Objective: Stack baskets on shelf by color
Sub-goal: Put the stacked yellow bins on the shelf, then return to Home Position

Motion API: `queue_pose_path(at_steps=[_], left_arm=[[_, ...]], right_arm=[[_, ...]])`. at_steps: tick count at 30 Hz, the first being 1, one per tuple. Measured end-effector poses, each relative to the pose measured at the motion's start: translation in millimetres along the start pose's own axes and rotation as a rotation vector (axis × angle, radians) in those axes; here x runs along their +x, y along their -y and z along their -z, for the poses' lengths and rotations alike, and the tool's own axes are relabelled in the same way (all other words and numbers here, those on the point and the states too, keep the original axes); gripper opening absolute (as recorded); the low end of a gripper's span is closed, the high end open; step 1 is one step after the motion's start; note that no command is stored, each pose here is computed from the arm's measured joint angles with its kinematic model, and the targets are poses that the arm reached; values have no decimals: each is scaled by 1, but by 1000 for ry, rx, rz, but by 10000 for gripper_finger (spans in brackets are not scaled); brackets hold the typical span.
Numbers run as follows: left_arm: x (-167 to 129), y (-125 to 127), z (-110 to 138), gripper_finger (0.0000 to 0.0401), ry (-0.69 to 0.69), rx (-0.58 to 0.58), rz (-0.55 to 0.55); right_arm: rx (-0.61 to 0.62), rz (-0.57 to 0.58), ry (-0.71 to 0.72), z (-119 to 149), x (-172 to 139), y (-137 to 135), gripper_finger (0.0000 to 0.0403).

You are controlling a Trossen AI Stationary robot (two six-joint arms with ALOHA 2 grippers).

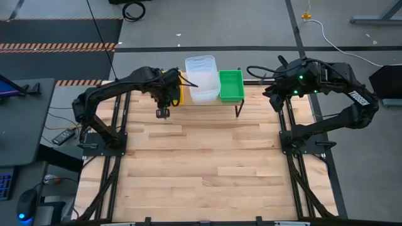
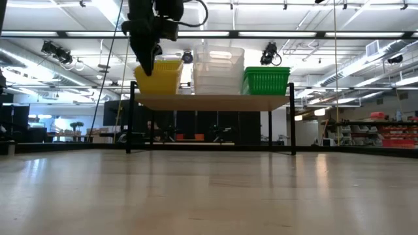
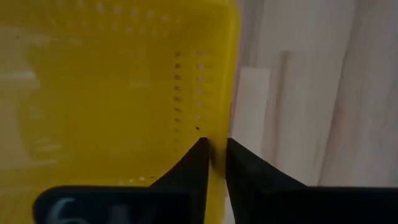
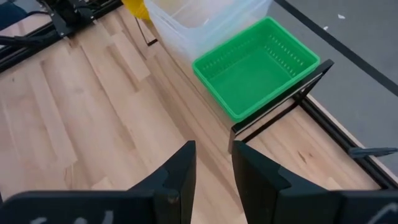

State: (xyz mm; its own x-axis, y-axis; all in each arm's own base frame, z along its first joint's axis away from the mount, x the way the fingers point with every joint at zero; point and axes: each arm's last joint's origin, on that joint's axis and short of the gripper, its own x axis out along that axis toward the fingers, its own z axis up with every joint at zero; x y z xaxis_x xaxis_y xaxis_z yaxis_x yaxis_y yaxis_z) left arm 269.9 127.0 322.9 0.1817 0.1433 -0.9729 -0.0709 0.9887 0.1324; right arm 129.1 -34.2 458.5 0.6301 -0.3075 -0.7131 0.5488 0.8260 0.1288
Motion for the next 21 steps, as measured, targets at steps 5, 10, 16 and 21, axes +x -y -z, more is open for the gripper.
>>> queue_pose_path(at_steps=[5, 10, 16, 21], left_arm=[[-2, -6, -5, 92, 37, 2, -61], [-3, -11, -3, 141, 33, -8, -68], [-3, -11, 0, 173, 11, 16, -60], [-3, -16, 2, 183, 0, 41, -83]], right_arm=[[-12, 0, 0, 0, 0, 0, 110], [-12, 1, 0, 0, 0, 0, 109], [-12, 1, -1, 0, 0, 0, 110], [-12, 2, 0, 0, 0, 0, 110]])
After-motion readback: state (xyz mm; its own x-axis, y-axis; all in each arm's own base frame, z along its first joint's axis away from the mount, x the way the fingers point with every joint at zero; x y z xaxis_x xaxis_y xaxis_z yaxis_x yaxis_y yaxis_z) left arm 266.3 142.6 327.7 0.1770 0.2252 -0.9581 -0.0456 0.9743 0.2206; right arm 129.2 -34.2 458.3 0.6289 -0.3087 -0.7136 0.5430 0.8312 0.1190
